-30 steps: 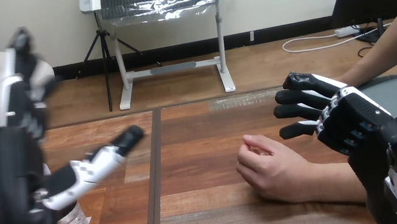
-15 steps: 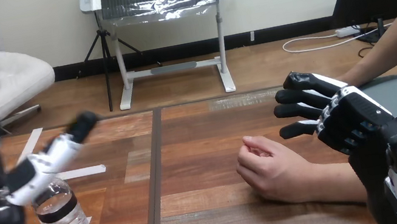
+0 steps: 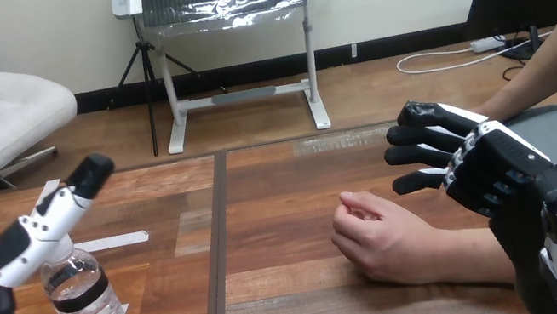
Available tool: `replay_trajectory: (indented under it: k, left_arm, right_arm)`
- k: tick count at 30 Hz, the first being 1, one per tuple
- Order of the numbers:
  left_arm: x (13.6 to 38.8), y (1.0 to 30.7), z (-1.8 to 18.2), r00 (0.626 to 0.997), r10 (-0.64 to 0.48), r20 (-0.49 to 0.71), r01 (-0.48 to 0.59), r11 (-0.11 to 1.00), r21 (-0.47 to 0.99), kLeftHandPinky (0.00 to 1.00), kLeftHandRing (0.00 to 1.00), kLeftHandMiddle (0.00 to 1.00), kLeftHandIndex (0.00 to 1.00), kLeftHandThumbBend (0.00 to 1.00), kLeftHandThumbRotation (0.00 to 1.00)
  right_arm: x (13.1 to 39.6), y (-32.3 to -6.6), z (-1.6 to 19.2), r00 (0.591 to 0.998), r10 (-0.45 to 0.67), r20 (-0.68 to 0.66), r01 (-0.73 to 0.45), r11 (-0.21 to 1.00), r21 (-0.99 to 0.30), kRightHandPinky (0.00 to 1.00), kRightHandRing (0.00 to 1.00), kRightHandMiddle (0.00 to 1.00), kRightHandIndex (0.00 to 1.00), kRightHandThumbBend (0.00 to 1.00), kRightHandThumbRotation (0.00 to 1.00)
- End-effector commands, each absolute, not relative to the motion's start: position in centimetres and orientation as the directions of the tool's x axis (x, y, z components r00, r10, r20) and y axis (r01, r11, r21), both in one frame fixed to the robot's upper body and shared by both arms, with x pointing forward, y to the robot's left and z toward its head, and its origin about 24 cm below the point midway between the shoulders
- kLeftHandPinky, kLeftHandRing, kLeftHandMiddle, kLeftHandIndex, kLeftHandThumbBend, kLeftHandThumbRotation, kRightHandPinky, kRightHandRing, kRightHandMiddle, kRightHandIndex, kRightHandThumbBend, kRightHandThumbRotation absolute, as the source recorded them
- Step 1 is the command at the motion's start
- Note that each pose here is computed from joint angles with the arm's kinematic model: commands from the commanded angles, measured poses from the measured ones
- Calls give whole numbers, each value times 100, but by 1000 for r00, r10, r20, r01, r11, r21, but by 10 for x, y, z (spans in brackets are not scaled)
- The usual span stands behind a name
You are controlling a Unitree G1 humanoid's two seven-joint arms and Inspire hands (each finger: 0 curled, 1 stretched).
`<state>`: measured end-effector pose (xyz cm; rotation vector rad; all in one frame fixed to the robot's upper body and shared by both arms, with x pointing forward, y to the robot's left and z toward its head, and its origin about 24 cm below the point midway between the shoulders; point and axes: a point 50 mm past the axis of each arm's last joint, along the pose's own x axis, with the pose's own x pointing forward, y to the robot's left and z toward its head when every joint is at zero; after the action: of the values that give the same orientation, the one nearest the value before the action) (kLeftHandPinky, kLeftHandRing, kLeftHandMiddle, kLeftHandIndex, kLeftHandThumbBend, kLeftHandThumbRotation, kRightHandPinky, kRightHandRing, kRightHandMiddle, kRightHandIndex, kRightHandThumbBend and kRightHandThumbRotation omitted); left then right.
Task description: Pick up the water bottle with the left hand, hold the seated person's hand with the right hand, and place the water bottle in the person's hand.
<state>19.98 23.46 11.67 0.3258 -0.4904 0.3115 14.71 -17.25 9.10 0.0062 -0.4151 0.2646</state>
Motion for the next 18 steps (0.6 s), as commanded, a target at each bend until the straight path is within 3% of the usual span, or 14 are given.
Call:
replay_trajectory:
  k: [1,18]
  left_arm:
    - [210,237,128,818,204,538,-380,894,239,88,95,96,93,100,37]
    - [216,245,119,840,228,491,-387,887,250,89,97,97,94,100,30]
  right_arm:
    - [154,-172,106,834,269,482,-265,961,-78,67,76,79,80,89,97]
    - [155,-172,106,833,274,481,-271,960,-76,67,76,79,80,89,96]
